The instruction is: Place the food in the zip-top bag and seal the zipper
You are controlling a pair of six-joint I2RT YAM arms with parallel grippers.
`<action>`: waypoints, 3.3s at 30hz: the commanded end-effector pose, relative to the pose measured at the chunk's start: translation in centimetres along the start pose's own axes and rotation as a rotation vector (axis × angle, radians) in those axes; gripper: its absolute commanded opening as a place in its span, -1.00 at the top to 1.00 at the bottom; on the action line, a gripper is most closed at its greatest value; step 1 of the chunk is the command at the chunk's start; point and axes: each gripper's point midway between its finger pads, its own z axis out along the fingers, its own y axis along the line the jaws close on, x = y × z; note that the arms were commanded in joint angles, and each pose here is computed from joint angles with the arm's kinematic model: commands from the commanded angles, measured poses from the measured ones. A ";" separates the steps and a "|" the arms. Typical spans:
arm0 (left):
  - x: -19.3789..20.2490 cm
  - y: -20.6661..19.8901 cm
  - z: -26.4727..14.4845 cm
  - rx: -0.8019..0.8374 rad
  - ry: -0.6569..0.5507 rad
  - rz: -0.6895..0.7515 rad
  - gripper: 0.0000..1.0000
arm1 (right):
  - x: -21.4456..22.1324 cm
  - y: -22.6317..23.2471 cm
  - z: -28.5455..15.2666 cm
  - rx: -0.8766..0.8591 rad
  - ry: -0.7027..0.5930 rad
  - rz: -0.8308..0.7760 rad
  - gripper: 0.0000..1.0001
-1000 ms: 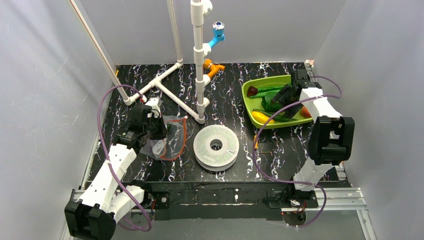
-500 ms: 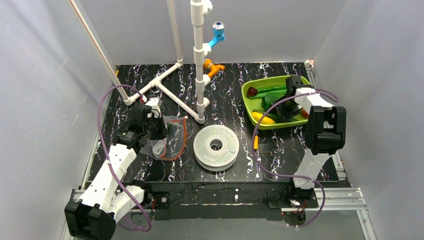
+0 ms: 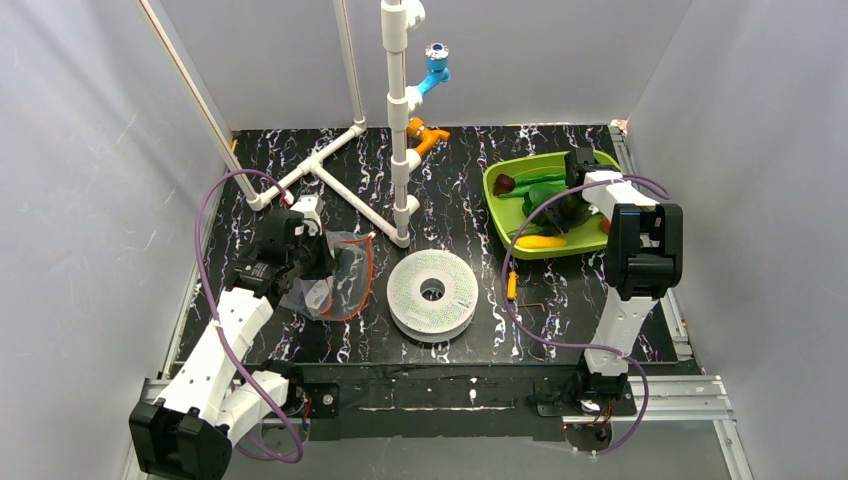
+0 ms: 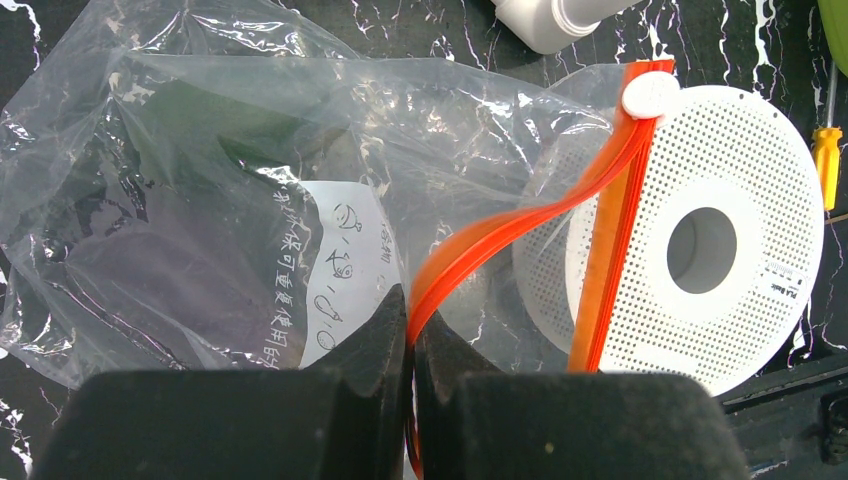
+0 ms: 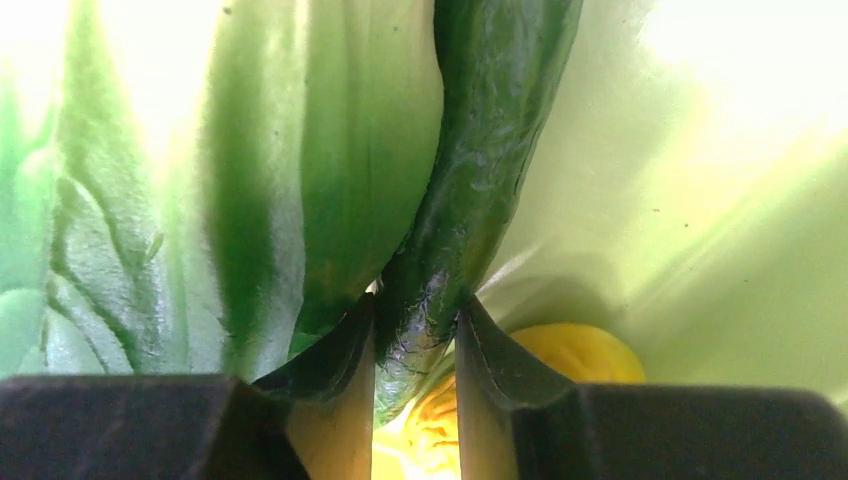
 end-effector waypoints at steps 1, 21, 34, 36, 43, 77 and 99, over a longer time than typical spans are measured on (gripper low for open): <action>-0.4 -0.3 -0.5 0.009 -0.016 0.013 1.00 | 1.0 -1.3 -0.5 0.022 0.016 -0.047 0.80; -0.4 -0.2 -0.6 0.005 -0.018 0.012 1.00 | -1.2 2.5 -8.3 -0.291 -0.110 -0.023 0.96; -0.5 -0.5 -0.6 0.020 -0.020 0.012 1.00 | 1.4 7.1 -17.1 -0.806 -0.237 -0.567 0.97; -0.5 -0.7 -0.5 0.028 -0.013 0.011 1.00 | 4.0 7.3 -18.1 -0.882 -0.157 -0.645 0.97; -0.5 -0.6 -0.6 0.023 -0.019 0.010 1.00 | 14.0 4.3 -20.4 -1.021 0.032 -0.865 0.97; -2.0 0.2 -0.9 -0.027 -0.084 0.018 1.00 | 42.4 -0.9 -22.2 -0.686 0.629 -1.605 0.97; -2.3 -1.1 -2.0 0.052 -0.143 0.030 1.00 | 45.1 8.7 -24.5 -0.776 0.453 -1.353 0.49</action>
